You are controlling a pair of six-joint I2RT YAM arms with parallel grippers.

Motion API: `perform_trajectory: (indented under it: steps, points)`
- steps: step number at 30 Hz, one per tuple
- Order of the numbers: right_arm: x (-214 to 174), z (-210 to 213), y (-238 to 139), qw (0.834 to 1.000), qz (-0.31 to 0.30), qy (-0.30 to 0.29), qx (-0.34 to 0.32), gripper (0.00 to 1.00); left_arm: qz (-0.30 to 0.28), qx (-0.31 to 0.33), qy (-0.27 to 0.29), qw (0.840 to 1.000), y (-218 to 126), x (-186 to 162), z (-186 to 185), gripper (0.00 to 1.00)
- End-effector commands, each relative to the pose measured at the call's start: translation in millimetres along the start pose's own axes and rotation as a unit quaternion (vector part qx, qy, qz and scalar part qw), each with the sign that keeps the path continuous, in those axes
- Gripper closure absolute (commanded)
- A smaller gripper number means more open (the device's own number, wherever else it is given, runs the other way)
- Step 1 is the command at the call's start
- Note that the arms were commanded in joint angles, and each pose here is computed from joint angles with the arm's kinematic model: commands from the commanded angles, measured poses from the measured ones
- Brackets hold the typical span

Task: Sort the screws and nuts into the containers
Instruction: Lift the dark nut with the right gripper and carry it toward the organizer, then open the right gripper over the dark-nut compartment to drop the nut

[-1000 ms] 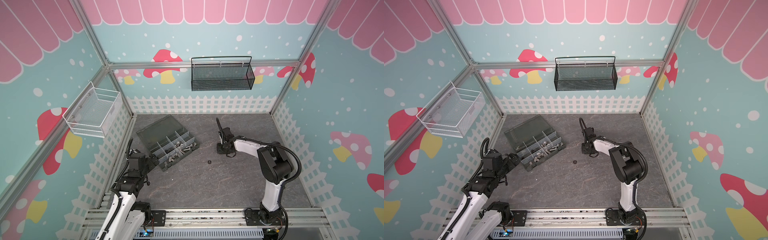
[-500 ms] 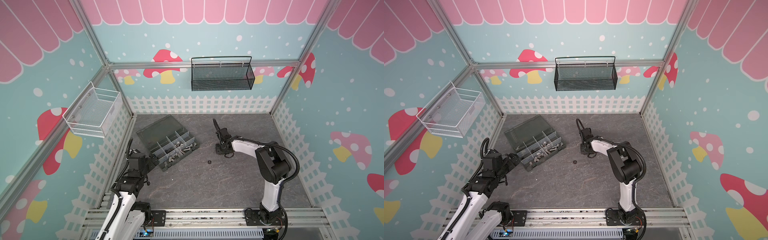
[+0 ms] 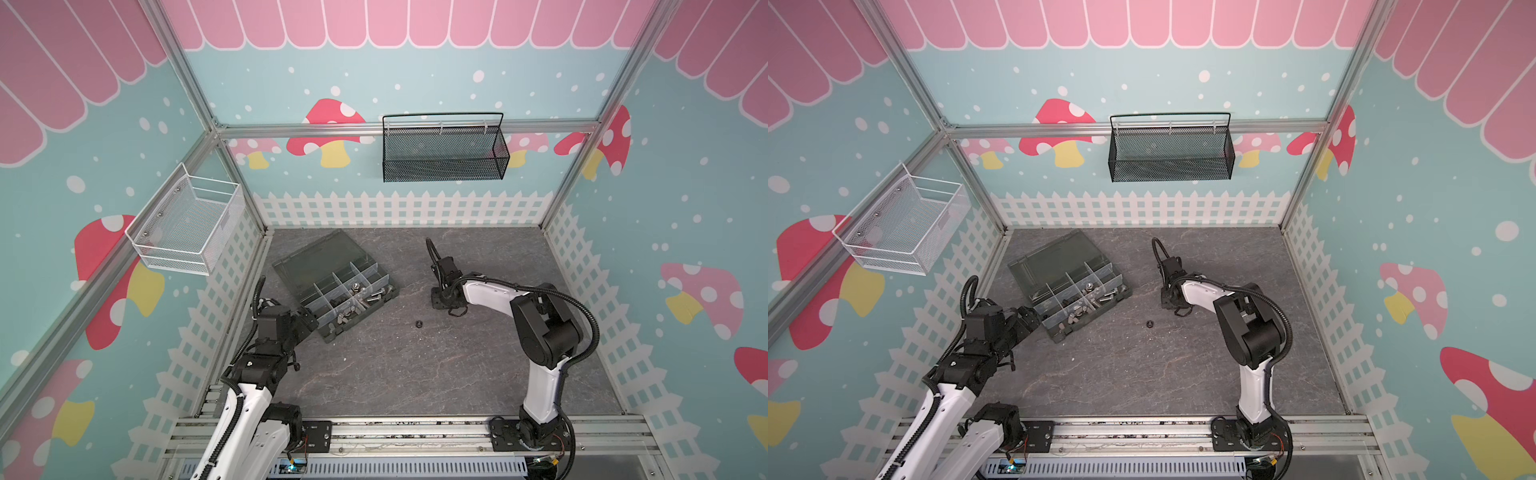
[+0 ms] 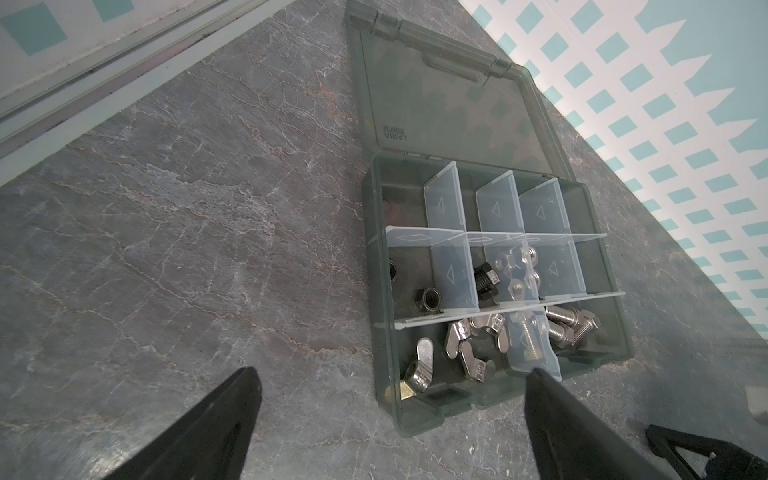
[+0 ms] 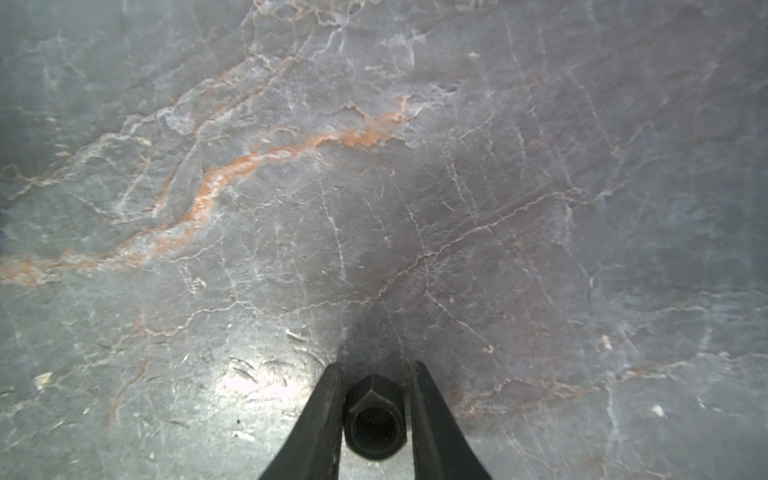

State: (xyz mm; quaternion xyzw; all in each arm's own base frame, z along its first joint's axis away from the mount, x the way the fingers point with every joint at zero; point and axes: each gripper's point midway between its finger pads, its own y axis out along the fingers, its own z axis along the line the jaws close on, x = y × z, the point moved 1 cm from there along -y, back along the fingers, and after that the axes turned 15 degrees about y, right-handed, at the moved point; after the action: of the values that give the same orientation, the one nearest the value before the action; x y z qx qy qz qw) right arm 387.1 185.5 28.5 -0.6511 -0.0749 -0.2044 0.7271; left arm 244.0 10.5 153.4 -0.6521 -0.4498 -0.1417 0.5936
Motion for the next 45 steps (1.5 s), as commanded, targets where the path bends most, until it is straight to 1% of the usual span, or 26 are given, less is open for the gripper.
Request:
perform_trajectory:
  steps: [1,3,8,14,20,21,27,31,33,37,39,42,45]
  points:
    - [-61.4,-37.2,15.6,0.992,0.101,-0.018,-0.068,0.74,-0.009,0.004,-0.008,1.0,-0.5,3.7,1.7,0.0]
    - [-63.5,-34.1,14.8,0.993,0.105,-0.018,-0.059,0.75,-0.01,0.004,-0.008,1.0,-0.8,4.4,1.6,0.0]
    - [-67.7,-37.6,13.7,0.992,0.109,-0.019,-0.065,0.67,-0.01,0.004,-0.007,1.0,-1.0,4.4,1.5,0.0]
    - [-73.8,-41.1,16.0,0.991,0.115,-0.019,-0.07,0.67,-0.01,0.005,-0.009,1.0,-0.9,4.3,2.0,0.0]
    - [-72.4,-35.9,18.0,0.991,0.114,-0.022,-0.059,0.79,-0.009,0.005,-0.008,1.0,-0.6,3.4,2.4,0.0]
    - [-71.4,-35.0,17.5,0.992,0.113,-0.023,-0.058,0.79,-0.009,0.005,-0.008,1.0,-0.9,3.4,2.5,0.0]
    - [-58.6,-21.1,5.3,0.994,0.091,-0.039,-0.041,0.91,-0.011,0.009,-0.008,1.0,-1.3,3.8,3.7,0.0]
    - [-45.0,3.5,-10.9,0.996,0.063,-0.061,-0.012,0.94,-0.01,0.014,-0.008,1.0,-1.3,3.0,5.6,0.0]
    - [-32.3,23.0,-29.0,0.996,0.035,-0.078,0.01,0.94,-0.01,0.018,-0.009,1.0,-1.1,1.9,7.5,0.0]
    - [-18.7,68.1,-56.9,0.992,-0.002,-0.112,0.054,0.95,-0.008,0.034,-0.013,0.999,0.0,-3.0,14.4,0.0]
    - [-13.5,94.5,-71.6,0.988,-0.021,-0.132,0.079,0.95,-0.009,0.04,-0.018,0.999,0.2,-6.1,18.1,0.0]
    - [-11.4,139.5,-92.8,0.976,-0.045,-0.172,0.122,0.95,-0.009,0.048,-0.027,0.998,0.7,-11.1,23.0,0.0]
    - [-17.9,183.7,-99.7,0.962,-0.054,-0.216,0.156,0.95,-0.014,0.05,-0.036,0.998,-0.9,-13.4,26.0,0.0]
